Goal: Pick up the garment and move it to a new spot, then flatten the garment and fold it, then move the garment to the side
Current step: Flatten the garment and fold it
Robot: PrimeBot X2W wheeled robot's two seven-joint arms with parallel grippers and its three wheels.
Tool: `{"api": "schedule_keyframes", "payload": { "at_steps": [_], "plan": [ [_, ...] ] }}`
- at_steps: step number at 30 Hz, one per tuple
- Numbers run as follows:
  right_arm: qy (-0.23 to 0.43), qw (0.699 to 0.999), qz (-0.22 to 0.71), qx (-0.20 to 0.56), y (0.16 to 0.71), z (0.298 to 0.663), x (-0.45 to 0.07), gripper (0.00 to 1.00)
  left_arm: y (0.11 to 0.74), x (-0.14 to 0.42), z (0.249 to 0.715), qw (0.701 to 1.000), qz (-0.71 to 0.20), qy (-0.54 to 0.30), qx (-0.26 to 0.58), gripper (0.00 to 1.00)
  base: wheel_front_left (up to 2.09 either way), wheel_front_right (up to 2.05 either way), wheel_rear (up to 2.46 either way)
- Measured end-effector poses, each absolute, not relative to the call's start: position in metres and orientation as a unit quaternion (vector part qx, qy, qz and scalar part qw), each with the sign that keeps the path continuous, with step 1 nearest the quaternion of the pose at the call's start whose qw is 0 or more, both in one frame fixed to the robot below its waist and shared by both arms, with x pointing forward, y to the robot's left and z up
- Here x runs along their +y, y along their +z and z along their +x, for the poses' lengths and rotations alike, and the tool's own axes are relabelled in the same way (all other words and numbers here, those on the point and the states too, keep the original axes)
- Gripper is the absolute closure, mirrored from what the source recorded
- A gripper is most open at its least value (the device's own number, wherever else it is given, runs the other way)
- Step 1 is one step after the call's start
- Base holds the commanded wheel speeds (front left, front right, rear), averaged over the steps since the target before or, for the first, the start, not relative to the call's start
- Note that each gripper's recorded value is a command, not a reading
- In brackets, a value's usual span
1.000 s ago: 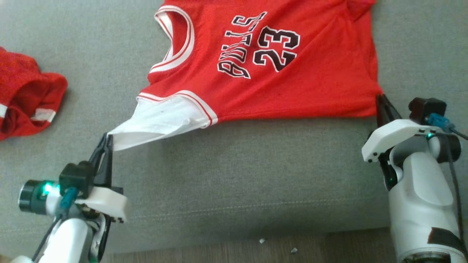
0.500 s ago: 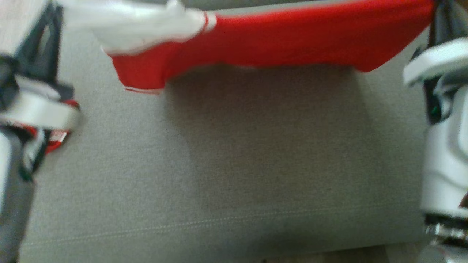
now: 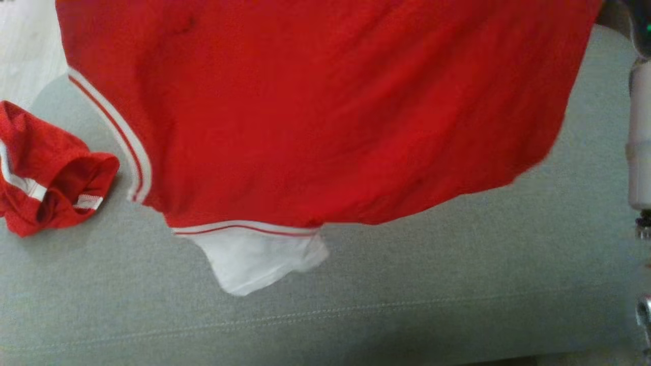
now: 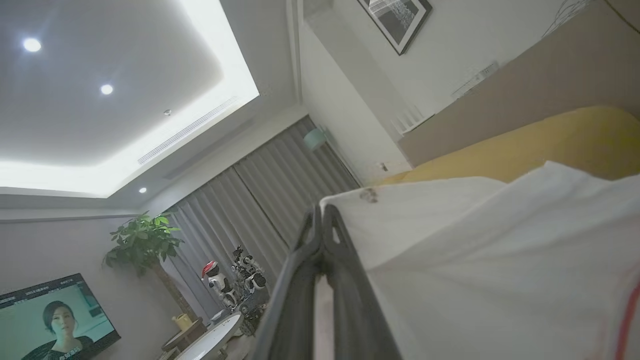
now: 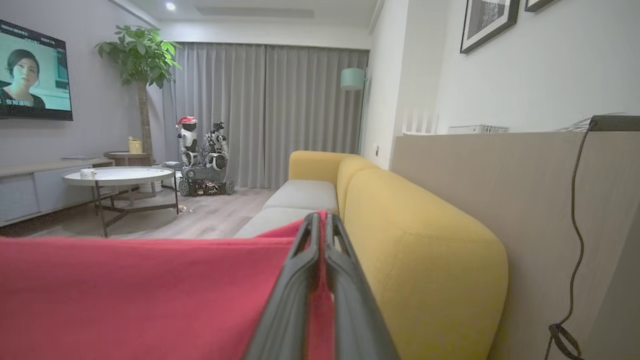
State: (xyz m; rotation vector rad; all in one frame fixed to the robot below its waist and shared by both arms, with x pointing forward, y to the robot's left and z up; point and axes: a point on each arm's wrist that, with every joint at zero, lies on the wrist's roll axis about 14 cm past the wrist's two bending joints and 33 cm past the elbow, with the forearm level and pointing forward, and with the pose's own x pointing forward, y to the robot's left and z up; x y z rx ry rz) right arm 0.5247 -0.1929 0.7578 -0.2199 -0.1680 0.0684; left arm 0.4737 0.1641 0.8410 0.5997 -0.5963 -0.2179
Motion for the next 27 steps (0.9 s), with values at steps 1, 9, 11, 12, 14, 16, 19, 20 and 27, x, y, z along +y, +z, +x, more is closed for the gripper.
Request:
{"api": "schedule_keyframes", "payload": {
  "at_steps": [1,9,11,12,14,16,19,20,27],
  "plan": [
    [0.039,0.99,-0.109,-0.081,0.759,0.526,-0.19,1.0,0.841,0.166,0.477,0.906,0.295,-0.104,-0.285,1.0,0.0,0.0,0.0],
    [0.068,0.983,-0.17,-0.034,0.747,0.546,-0.167,1.0,0.816,0.16,0.505,0.894,0.369,-0.133,-0.215,1.0,0.0,0.0,0.0],
    [0.067,0.98,-0.183,-0.03,0.748,0.552,-0.168,1.0,0.812,0.168,0.51,0.896,0.378,-0.134,-0.19,1.0,0.0,0.0,0.0],
    [0.066,0.98,-0.184,-0.029,0.749,0.556,-0.169,1.0,0.813,0.173,0.512,0.898,0.378,-0.133,-0.181,1.0,0.0,0.0,0.0],
    [0.064,0.98,-0.186,-0.03,0.754,0.562,-0.171,1.0,0.82,0.178,0.512,0.901,0.372,-0.133,-0.176,1.0,0.0,0.0,0.0],
    [0.067,0.98,-0.184,-0.031,0.756,0.567,-0.168,1.0,0.831,0.181,0.51,0.899,0.376,-0.133,-0.18,1.0,0.0,0.0,0.0],
    [0.076,0.981,-0.177,-0.028,0.754,0.573,-0.162,1.0,0.843,0.186,0.508,0.897,0.381,-0.129,-0.184,1.0,0.0,0.0,0.0],
    [0.078,0.981,-0.179,-0.026,0.751,0.575,-0.16,1.0,0.844,0.188,0.508,0.897,0.383,-0.128,-0.182,1.0,0.0,0.0,0.0],
    [0.081,0.979,-0.182,-0.035,0.753,0.582,-0.157,1.0,0.847,0.186,0.513,0.894,0.379,-0.138,-0.194,1.0,0.0,0.0,0.0]
  ]
}}
